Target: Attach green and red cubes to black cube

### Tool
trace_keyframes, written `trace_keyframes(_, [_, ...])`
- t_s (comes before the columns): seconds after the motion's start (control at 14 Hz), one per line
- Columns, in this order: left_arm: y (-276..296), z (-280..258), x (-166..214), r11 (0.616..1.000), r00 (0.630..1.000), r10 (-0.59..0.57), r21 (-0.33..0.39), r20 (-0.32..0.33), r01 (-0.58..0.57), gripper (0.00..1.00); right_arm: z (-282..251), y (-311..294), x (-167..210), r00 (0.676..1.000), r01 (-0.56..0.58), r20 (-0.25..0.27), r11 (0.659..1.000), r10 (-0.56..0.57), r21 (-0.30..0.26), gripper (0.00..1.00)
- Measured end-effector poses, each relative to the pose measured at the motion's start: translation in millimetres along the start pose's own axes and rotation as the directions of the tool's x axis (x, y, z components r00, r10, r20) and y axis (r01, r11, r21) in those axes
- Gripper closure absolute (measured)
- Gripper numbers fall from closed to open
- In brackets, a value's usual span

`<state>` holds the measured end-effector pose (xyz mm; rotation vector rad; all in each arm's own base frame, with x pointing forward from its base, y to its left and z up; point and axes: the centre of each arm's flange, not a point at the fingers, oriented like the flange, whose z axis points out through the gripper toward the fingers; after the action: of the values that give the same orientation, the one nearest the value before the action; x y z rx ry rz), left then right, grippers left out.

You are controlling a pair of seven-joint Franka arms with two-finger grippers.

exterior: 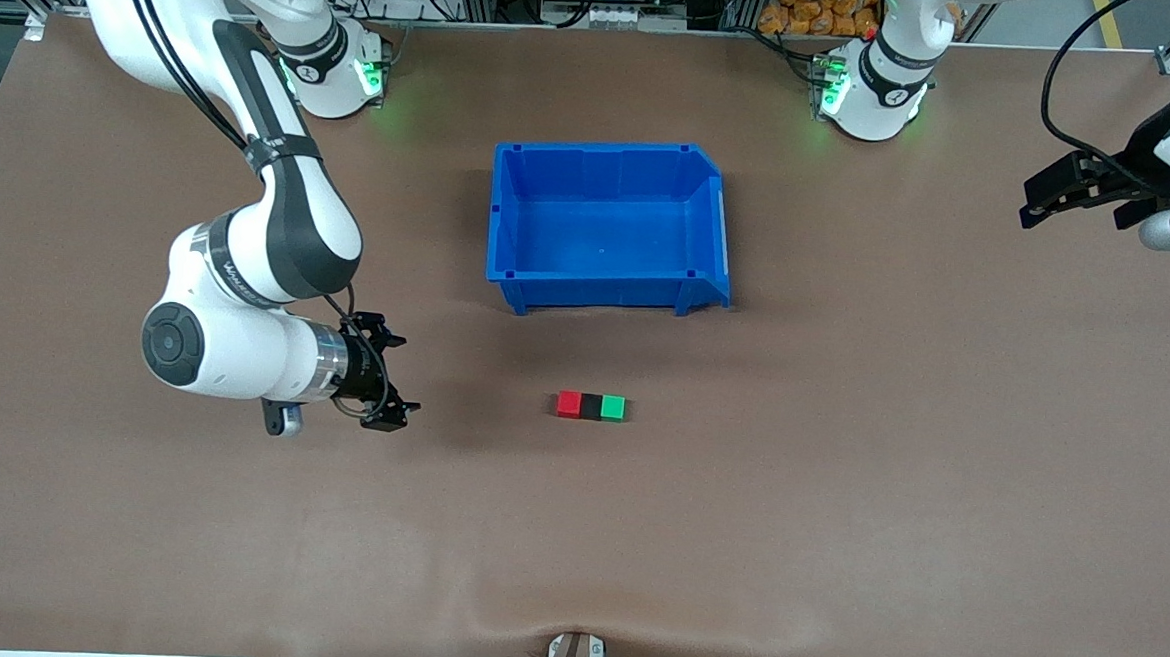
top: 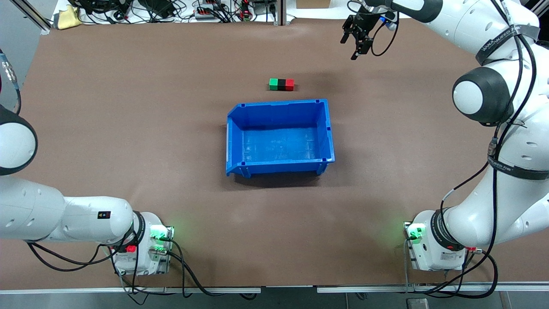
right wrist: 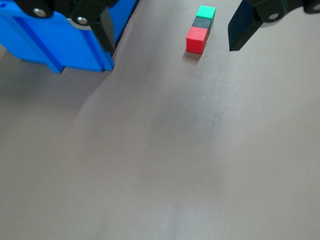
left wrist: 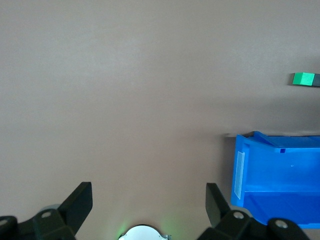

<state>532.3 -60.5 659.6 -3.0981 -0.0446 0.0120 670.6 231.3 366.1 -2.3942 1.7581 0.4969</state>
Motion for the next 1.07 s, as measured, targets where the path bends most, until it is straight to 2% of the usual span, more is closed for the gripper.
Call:
trace_keyframes(0.36, [0.3,0.6,0.0,1.0,1.0,0.001,0.0,0.001,-0.001,0.0,-8.8,4.0,2.4,0.998,0.042,-0.04,0.999,-0.042,-0.012,0.0])
trace_keyframes(0.86, [0.5,0.6,-0.1,1.0,1.0,0.001,0.0,0.001,-0.001,0.0,-24.0,6.3,3.1,0.997,0.053,-0.052,0.999,-0.053,0.008,0.0])
trace_keyframes(1.07, [0.5,0.7,-0.1,1.0,1.0,0.001,0.0,0.002,-0.001,0.0,-29.4,8.6,2.5,0.994,0.099,-0.054,0.995,-0.098,0.003,0.0])
